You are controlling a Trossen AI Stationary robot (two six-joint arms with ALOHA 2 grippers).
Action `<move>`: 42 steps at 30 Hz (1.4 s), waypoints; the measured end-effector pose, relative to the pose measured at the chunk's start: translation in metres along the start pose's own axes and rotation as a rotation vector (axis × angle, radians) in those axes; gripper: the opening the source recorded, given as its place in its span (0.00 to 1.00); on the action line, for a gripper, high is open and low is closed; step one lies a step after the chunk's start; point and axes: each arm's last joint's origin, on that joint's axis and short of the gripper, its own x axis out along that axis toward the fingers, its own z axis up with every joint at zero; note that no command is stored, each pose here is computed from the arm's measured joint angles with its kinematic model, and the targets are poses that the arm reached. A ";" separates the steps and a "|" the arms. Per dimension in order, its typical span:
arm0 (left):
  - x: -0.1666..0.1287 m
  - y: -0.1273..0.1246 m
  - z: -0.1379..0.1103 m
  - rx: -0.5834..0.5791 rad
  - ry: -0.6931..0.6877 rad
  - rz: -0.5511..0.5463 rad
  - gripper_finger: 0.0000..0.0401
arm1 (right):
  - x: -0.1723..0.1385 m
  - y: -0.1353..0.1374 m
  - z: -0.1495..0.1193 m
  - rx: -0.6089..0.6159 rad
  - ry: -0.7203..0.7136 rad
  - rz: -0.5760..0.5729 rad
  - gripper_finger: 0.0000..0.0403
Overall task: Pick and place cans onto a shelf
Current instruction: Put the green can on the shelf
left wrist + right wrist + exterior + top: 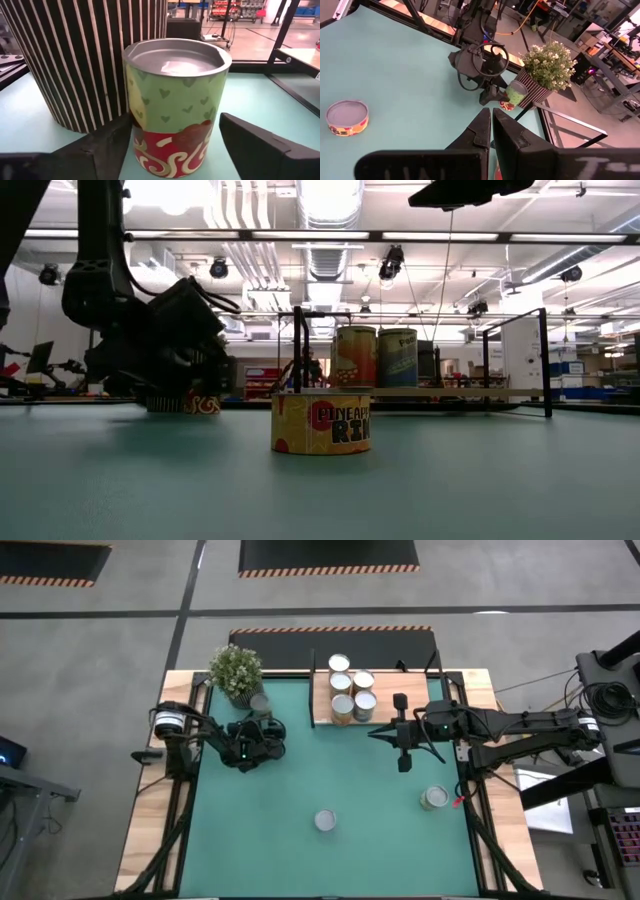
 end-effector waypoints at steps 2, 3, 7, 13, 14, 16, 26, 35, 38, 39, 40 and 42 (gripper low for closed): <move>0.000 0.000 0.000 0.000 0.003 -0.002 0.66 | 0.000 0.000 0.000 0.000 0.000 0.000 0.02; 0.000 0.000 0.000 -0.001 0.004 -0.003 0.64 | 0.000 0.000 0.000 0.000 0.000 0.000 0.02; 0.000 -0.001 0.000 -0.008 0.005 -0.005 0.57 | 0.000 0.000 0.000 0.000 0.000 0.000 0.02; -0.003 -0.006 0.001 -0.020 0.030 -0.044 0.54 | 0.000 0.000 0.000 0.000 0.001 0.001 0.02; -0.006 -0.007 0.001 -0.023 0.034 -0.059 0.54 | 0.000 0.000 0.000 0.000 0.001 0.000 0.02; -0.012 -0.009 0.002 -0.033 0.046 -0.097 0.54 | 0.000 0.000 0.000 0.000 0.003 0.001 0.02; -0.040 -0.022 0.053 -0.057 0.027 -0.255 0.49 | 0.000 0.000 -0.001 -0.002 0.007 0.002 0.02; -0.063 -0.034 0.105 0.027 -0.050 -0.357 0.40 | 0.000 -0.001 -0.002 -0.001 0.031 -0.041 0.02; -0.072 -0.040 0.118 0.053 -0.074 -0.375 0.38 | 0.000 -0.001 -0.002 -0.001 0.035 -0.040 0.02; -0.074 -0.042 0.120 0.062 -0.074 -0.380 0.38 | 0.000 -0.001 -0.002 -0.001 0.036 -0.040 0.02; -0.076 -0.043 0.122 0.072 -0.072 -0.385 0.37 | 0.000 -0.001 -0.002 0.000 0.039 -0.039 0.02; -0.079 -0.045 0.124 0.096 -0.064 -0.399 0.36 | 0.000 0.000 -0.003 0.003 0.041 -0.038 0.02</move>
